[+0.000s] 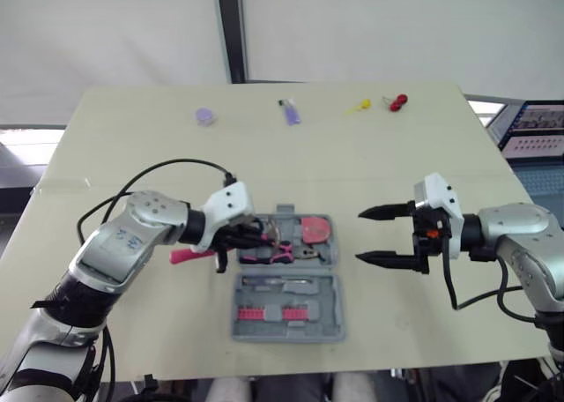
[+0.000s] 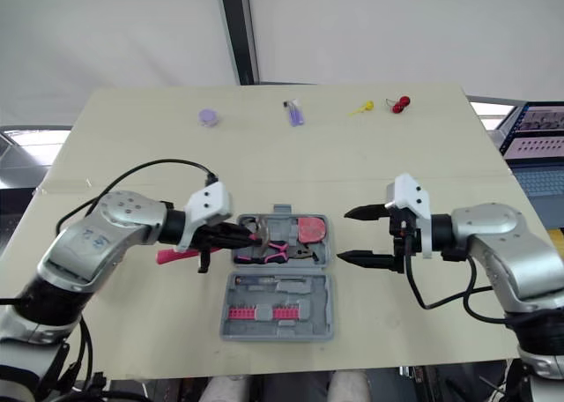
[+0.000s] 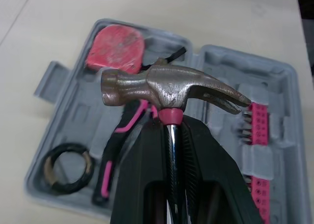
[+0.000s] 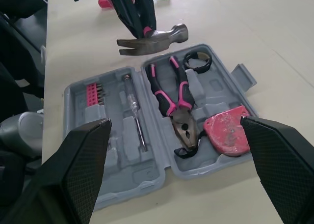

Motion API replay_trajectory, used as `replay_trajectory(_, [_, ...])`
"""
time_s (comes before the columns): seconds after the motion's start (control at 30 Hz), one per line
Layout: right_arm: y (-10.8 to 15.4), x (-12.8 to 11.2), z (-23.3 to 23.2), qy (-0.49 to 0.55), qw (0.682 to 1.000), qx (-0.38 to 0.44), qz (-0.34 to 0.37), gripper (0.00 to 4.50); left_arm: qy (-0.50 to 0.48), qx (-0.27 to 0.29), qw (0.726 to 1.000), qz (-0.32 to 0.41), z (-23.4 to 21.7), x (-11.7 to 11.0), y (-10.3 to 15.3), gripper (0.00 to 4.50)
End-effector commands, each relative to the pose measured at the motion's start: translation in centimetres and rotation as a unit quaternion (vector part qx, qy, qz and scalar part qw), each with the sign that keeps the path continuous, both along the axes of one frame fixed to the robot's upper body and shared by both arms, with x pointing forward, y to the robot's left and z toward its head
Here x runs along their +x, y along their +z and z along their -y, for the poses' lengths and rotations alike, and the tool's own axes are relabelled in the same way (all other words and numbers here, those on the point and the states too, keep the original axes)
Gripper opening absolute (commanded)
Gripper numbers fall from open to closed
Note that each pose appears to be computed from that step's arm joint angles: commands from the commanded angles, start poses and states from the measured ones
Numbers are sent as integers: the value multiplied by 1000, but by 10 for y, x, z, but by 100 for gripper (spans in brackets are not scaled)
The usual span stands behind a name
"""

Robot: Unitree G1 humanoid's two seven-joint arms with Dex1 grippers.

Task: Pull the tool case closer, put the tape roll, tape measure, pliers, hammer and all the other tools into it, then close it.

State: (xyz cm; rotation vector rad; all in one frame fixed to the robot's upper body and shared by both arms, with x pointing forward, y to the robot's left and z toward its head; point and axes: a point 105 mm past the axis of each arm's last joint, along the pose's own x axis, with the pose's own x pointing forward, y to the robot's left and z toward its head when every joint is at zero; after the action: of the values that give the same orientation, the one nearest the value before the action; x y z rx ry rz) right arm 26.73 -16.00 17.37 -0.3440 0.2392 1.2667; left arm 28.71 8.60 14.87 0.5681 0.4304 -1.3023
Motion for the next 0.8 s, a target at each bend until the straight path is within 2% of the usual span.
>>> replay_trajectory(0.03, [8,-9,3,-2,1000,-10,24,450,-39,39,998,3,14,-8,-5,4])
replay_trajectory(0.1, [5,-13,5,-6,1000,-15,20,450,-32,50,998,5,22,-2,-9,4])
replay_trajectory(0.4, [-1,-31,25,-6,999,-39,-11,450,-60,83,995,-14,60,-15,-28,4])
replay_trajectory(0.6, [-5,-30,34,0,998,-68,-16,450,-66,105,992,-15,75,-23,-36,4])
replay_trajectory(0.8, [-1,-24,29,1,998,-64,-7,450,-74,110,991,-5,86,-31,-43,4])
